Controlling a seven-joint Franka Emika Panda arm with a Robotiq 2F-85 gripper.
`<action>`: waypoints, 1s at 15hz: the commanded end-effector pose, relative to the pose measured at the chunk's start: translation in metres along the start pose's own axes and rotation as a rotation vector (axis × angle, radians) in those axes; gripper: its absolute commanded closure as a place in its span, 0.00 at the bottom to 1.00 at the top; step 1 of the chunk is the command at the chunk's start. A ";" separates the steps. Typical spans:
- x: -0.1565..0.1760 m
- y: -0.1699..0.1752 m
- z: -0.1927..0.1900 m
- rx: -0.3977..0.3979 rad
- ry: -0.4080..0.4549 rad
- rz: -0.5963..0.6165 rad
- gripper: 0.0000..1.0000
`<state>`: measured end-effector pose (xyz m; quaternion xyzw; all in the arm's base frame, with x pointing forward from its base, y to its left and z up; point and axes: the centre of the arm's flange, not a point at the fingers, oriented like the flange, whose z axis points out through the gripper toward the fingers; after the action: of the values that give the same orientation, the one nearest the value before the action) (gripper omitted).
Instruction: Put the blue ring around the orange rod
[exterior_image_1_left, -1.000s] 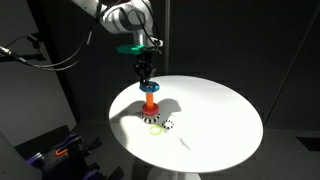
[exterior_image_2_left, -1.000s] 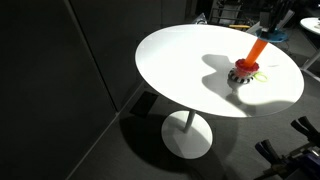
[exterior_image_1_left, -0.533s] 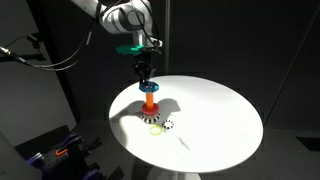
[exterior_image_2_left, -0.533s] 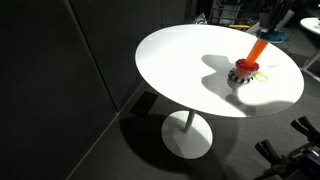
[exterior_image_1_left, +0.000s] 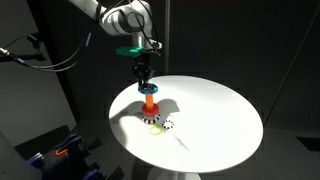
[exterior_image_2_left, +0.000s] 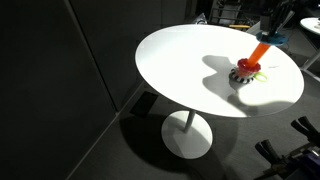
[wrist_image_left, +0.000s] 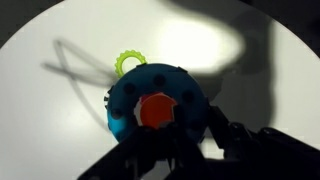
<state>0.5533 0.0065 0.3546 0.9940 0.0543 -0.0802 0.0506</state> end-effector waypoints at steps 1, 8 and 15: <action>-0.004 0.002 0.000 -0.024 0.008 0.018 0.90; -0.004 0.004 0.001 -0.029 0.016 0.020 0.41; -0.005 0.006 0.001 -0.013 0.008 0.017 0.00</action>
<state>0.5528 0.0027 0.3528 0.9942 0.0515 -0.0785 0.0524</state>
